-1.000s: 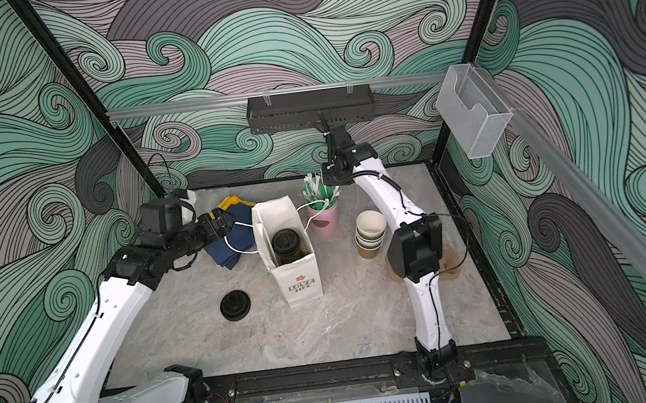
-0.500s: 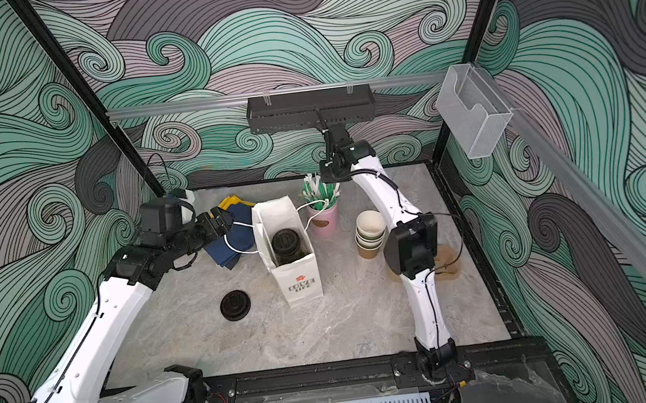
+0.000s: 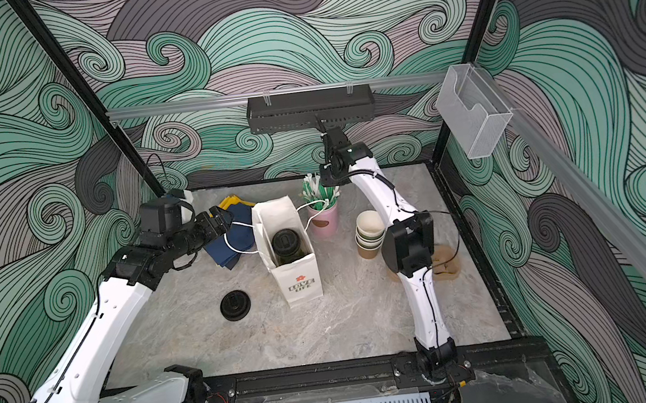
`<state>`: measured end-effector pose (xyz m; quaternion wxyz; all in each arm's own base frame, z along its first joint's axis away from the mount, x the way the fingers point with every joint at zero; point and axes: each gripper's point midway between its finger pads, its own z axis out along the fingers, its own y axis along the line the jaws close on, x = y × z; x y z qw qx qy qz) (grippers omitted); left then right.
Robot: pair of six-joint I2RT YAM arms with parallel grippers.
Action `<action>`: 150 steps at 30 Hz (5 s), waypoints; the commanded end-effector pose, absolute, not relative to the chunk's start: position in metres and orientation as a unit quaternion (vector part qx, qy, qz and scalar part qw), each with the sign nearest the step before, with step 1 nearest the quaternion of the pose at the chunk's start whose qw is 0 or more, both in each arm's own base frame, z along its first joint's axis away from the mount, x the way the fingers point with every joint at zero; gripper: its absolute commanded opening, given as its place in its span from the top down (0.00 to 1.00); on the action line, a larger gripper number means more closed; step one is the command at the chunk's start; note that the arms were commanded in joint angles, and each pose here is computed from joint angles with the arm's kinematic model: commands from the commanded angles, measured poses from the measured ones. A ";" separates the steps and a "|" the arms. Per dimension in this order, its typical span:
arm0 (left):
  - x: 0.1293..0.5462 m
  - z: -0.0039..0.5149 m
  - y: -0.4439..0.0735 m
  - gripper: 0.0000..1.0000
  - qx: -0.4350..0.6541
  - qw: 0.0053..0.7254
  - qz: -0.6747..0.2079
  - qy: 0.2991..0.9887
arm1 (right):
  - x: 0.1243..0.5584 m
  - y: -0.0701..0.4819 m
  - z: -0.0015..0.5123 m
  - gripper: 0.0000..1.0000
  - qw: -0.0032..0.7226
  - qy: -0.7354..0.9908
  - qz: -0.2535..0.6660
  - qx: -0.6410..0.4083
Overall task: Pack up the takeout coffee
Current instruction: 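Lower the right gripper back to the straws in the pink cup, then pull one green-wrapped straw up out of the pink cup with the right gripper, then lower the straw into the white bag and open the right gripper, then lift the right gripper out of the bag while the left gripper moves to the napkins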
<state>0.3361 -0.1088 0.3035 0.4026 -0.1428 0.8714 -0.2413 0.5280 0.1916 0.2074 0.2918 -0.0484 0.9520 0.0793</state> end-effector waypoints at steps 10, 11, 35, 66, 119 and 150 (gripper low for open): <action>0.336 0.318 -0.103 0.14 -0.153 0.425 -0.246 0.858 | 0.514 0.189 0.258 0.92 0.333 0.937 0.092 -0.053; 0.335 0.318 -0.103 0.14 -0.153 0.425 -0.246 0.858 | 0.514 0.189 0.261 0.92 0.338 0.935 0.095 -0.053; 0.328 0.317 -0.101 0.14 -0.148 0.425 -0.242 0.860 | 0.512 0.188 0.336 0.95 0.498 0.858 0.102 -0.074; 0.328 0.318 -0.108 0.14 -0.135 0.418 -0.258 0.861 | 0.445 0.158 0.448 0.99 0.557 0.819 0.133 -0.034; 0.312 0.317 -0.092 0.14 -0.174 0.439 -0.253 0.844 | 0.348 0.396 0.278 0.90 0.243 0.867 0.309 -0.306; 0.349 0.324 -0.031 0.16 -0.298 0.435 -0.089 0.845 | 0.365 0.159 0.347 0.63 0.385 0.918 0.095 0.011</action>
